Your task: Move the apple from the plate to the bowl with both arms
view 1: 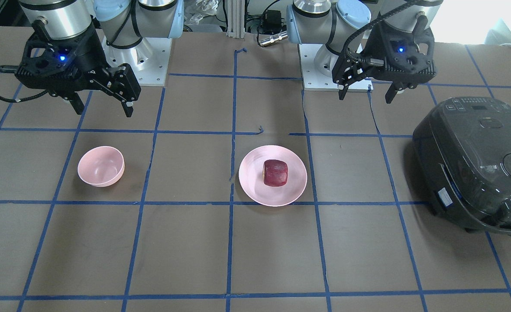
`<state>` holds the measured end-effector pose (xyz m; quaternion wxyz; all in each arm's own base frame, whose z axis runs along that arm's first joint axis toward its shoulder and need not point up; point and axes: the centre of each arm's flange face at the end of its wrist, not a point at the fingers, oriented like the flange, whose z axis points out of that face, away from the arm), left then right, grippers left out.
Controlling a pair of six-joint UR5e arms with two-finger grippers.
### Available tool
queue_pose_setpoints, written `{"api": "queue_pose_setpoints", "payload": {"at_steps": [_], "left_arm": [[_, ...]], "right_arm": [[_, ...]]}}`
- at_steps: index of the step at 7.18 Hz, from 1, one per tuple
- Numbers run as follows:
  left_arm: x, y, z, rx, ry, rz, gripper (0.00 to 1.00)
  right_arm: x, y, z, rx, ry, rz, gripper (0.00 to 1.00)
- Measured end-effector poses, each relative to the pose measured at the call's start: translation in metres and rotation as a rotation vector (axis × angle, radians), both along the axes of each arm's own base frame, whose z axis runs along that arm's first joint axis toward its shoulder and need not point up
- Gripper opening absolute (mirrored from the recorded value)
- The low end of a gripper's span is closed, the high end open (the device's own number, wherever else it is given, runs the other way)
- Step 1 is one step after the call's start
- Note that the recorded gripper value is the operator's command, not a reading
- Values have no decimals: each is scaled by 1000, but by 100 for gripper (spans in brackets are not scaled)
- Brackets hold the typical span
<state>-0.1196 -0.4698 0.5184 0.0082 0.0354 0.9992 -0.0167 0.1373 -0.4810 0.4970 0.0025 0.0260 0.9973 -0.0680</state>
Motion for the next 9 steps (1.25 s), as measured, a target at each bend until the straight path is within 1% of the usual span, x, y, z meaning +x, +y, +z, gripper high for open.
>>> {"api": "queue_pose_setpoints", "payload": {"at_steps": [9], "left_arm": [[-1,1,1,-3,-2,-4,100]], "right_arm": [[-1,-1,-4,9,2,-1,100]]}}
